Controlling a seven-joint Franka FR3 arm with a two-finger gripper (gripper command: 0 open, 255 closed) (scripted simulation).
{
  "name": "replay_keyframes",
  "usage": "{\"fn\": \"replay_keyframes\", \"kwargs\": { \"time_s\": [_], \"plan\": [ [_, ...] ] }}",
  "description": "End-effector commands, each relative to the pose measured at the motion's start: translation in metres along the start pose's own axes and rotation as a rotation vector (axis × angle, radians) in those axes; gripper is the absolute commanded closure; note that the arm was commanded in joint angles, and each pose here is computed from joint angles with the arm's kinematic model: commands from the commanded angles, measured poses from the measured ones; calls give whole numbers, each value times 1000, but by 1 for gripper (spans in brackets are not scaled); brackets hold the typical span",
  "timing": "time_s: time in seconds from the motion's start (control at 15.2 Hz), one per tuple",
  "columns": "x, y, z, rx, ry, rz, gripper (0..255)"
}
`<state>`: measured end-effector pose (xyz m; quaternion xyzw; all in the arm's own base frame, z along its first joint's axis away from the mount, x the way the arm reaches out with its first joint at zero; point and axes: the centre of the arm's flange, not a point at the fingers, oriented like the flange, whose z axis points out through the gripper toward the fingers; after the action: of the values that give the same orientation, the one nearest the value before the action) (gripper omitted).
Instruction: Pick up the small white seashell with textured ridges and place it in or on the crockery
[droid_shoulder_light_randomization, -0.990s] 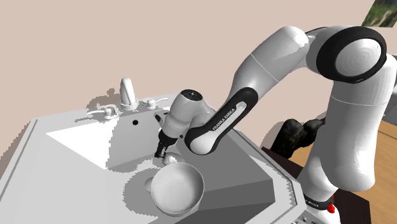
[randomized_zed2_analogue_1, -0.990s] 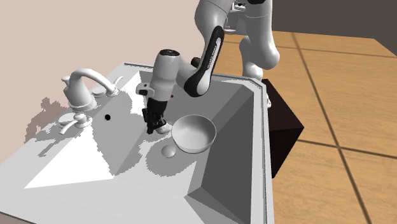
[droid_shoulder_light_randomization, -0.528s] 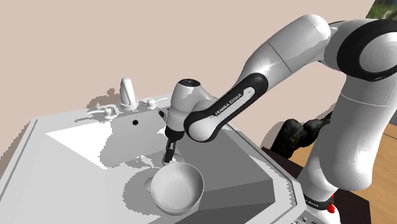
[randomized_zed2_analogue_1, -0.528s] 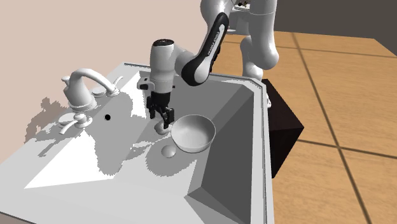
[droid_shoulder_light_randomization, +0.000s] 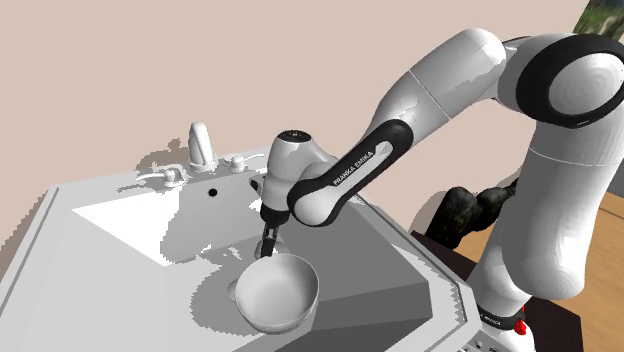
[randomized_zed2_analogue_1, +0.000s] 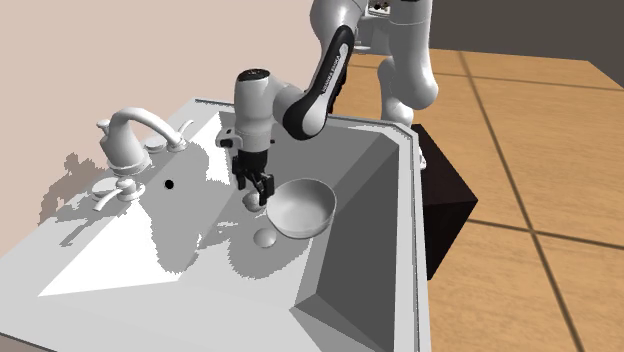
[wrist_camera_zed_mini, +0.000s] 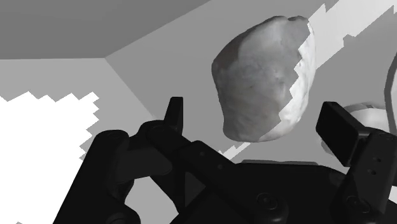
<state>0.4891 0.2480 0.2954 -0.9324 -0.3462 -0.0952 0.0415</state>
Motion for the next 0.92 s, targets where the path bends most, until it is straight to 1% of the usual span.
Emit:
{"fn": "replay_keyframes", "kwargs": {
  "time_s": [0.0, 0.46, 0.53, 0.86],
  "plan": [
    [-5, -7, 15, 11, -22, -7, 0],
    [-5, -7, 15, 11, -22, -7, 0],
    [-2, -8, 14, 11, -23, -8, 255],
    [3, -10, 11, 11, -23, -8, 255]
  ]
}}
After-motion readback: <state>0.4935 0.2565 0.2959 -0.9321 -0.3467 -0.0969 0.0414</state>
